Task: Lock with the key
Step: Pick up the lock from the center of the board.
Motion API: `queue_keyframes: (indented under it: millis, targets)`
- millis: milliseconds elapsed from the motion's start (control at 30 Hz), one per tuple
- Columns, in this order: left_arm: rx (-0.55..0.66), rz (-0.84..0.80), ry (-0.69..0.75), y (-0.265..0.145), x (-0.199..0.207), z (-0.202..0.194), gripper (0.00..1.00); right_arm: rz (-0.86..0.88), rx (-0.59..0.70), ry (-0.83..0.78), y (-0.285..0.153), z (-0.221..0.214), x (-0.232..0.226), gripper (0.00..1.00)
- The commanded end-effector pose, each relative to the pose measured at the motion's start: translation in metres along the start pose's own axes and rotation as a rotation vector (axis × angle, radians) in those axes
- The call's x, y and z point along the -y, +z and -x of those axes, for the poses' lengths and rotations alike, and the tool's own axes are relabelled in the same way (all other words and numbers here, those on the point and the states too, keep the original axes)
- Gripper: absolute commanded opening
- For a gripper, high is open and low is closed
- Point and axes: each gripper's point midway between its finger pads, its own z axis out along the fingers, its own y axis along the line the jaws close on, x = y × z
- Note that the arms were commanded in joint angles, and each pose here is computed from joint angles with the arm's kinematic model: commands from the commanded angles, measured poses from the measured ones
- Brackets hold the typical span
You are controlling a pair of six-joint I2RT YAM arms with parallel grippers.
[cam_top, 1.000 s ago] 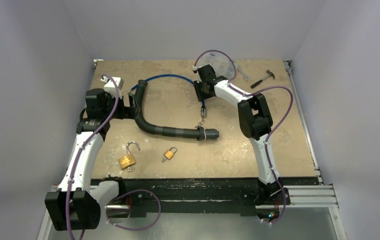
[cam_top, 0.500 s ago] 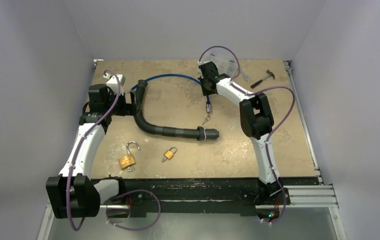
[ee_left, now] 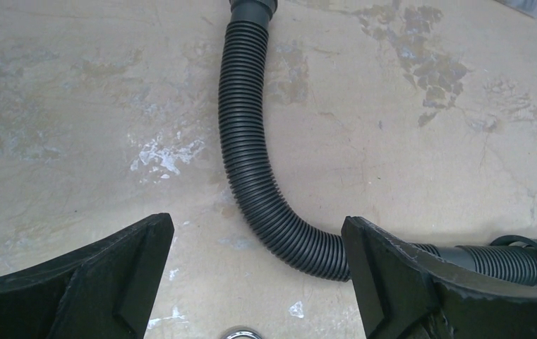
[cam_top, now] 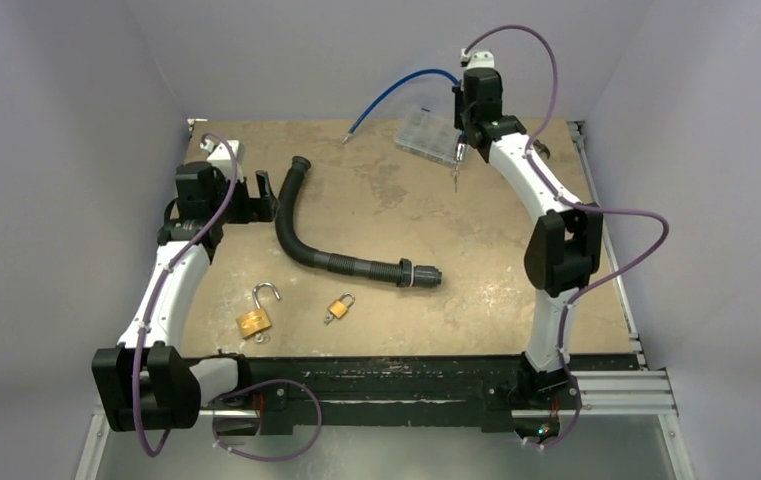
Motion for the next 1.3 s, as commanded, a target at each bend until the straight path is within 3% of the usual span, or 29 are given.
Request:
queue_keyframes:
  millis: [0, 133, 233, 433, 600, 900, 1067, 1267]
  targets:
    - [0.122, 0.009, 0.025, -0.006, 0.001, 0.041, 1.00, 0.006, 0.288, 0.019, -0.052, 0.106, 0.008, 0.00]
    - [0.129, -0.234, 0.173, -0.019, 0.043, 0.047, 1.00, 0.011, 0.413, -0.050, -0.092, 0.144, 0.020, 0.00]
    - [0.207, -0.382, 0.283, -0.038, 0.070, 0.063, 1.00, 0.022, 0.481, -0.102, -0.122, 0.158, 0.027, 0.00]
    - [0.327, -0.477, 0.410, -0.057, 0.092, 0.106, 1.00, 0.112, 0.586, -0.171, -0.183, 0.183, 0.028, 0.00]
    - [0.411, -0.576, 0.402, -0.064, 0.113, 0.139, 1.00, 0.242, 0.644, -0.177, -0.232, 0.193, 0.019, 0.00]
    - [0.504, -0.687, 0.398, -0.065, 0.167, 0.179, 1.00, 0.500, 0.613, -0.190, -0.282, 0.173, -0.022, 0.00]
    - [0.495, -0.789, 0.433, -0.070, 0.207, 0.173, 1.00, 0.584, 0.573, -0.222, -0.294, 0.153, -0.049, 0.00]
    - [0.503, -0.728, 0.423, -0.054, 0.219, 0.176, 0.99, 0.676, 0.525, -0.244, -0.299, 0.132, -0.066, 0.00]
